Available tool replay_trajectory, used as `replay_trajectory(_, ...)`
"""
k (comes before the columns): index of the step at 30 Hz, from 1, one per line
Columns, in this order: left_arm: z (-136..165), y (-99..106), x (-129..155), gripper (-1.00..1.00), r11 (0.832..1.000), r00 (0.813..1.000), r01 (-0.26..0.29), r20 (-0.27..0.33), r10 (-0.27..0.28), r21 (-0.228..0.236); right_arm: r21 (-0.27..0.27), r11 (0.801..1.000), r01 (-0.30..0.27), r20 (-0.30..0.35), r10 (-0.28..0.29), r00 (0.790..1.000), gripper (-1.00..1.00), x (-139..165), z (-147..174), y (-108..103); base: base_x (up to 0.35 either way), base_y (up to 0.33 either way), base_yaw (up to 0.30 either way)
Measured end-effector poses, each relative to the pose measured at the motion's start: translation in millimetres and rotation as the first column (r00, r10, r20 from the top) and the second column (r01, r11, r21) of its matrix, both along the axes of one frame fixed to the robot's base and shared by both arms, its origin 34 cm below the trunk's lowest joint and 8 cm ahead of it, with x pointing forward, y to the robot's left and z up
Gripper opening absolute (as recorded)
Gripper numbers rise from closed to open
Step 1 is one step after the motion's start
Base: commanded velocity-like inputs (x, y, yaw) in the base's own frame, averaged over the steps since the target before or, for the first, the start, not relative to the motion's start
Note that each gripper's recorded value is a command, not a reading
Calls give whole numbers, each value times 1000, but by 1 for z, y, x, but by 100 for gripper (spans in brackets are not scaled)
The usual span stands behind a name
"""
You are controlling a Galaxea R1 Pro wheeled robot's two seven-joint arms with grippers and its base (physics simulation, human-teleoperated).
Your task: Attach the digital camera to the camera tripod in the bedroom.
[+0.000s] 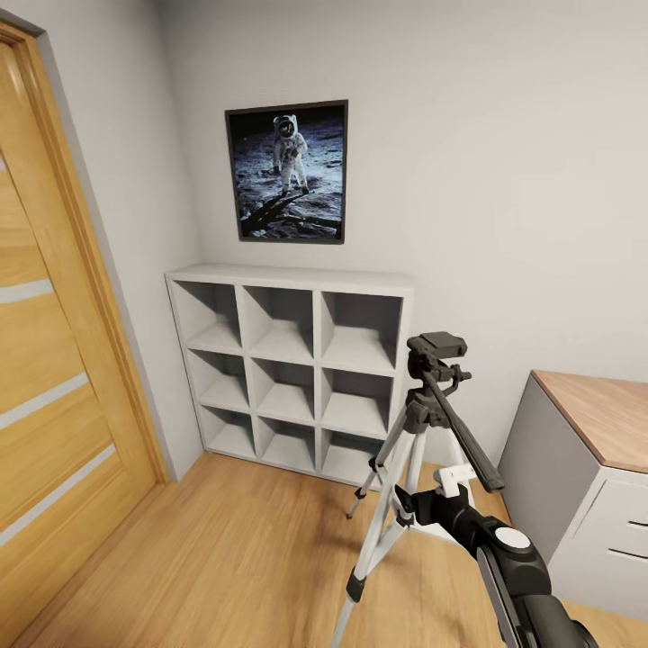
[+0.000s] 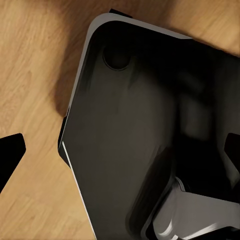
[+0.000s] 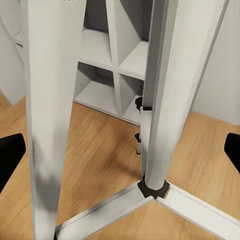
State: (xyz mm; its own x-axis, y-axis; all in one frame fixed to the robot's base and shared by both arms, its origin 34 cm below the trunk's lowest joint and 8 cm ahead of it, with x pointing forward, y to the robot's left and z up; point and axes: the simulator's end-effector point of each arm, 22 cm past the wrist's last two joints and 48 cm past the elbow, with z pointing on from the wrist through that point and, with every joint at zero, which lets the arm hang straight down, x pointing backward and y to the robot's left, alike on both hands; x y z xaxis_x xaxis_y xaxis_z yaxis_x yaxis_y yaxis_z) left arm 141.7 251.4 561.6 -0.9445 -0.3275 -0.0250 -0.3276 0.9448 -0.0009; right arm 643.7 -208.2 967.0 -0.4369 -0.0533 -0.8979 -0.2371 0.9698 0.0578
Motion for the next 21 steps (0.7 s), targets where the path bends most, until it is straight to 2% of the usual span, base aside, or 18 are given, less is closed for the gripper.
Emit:
replay_trajectory(18,0,0,0,100,1000,1000,2,0,-2,0,5,1000,-2,-3,2,1000,100,0,-1,0,-18,0,0)
replay_trajectory(21,0,-1,0,100,1000,1000,0,-1,0,-1,13,1000,2,-50,-1,999,100,-4,-21,-3,-286,0,0)
